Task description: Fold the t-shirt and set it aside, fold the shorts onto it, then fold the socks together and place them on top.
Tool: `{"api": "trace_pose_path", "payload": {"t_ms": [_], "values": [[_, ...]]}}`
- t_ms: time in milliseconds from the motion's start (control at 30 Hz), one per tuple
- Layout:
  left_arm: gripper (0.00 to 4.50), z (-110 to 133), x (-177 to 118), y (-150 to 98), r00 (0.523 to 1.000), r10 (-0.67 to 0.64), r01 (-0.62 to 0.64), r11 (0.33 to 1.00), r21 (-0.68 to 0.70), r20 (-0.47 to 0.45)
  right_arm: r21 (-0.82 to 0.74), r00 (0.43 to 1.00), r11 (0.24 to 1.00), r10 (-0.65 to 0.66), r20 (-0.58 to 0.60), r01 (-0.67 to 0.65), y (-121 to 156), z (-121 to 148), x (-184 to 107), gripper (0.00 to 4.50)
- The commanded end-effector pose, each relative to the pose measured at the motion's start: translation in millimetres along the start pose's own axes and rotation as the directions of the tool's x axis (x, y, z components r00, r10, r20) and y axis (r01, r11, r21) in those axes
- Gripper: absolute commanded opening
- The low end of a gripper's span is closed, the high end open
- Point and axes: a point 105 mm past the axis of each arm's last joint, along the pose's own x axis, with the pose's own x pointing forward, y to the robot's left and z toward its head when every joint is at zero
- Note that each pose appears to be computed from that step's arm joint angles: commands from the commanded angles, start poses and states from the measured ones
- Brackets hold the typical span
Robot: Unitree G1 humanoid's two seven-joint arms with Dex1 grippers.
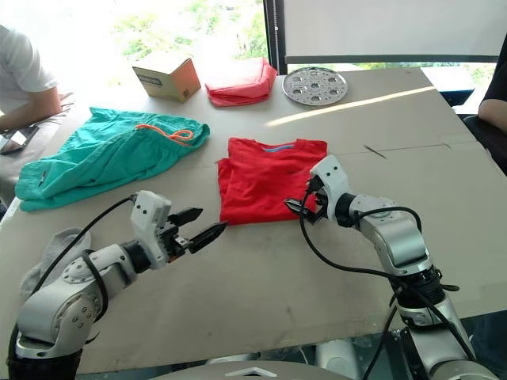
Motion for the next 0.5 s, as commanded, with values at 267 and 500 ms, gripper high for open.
{"api": "trace_pose_path", "payload": {"t_ms": [267, 500], "values": [[4.49, 10, 40, 14, 0.995, 0.098, -0.088, 0.963, -0.253, 0.026, 0.079, 0.996, 0.993, -0.084, -0.022, 0.085, -10, 4, 0, 4.48], [4.49, 6, 45, 20, 0.997, 0.075, -0.067, 0.908, -0.414, 0.005, 0.154, 0.997, 0.988, -0.024, -0.073, 0.035, -1, -5, -7, 4.48]]}}
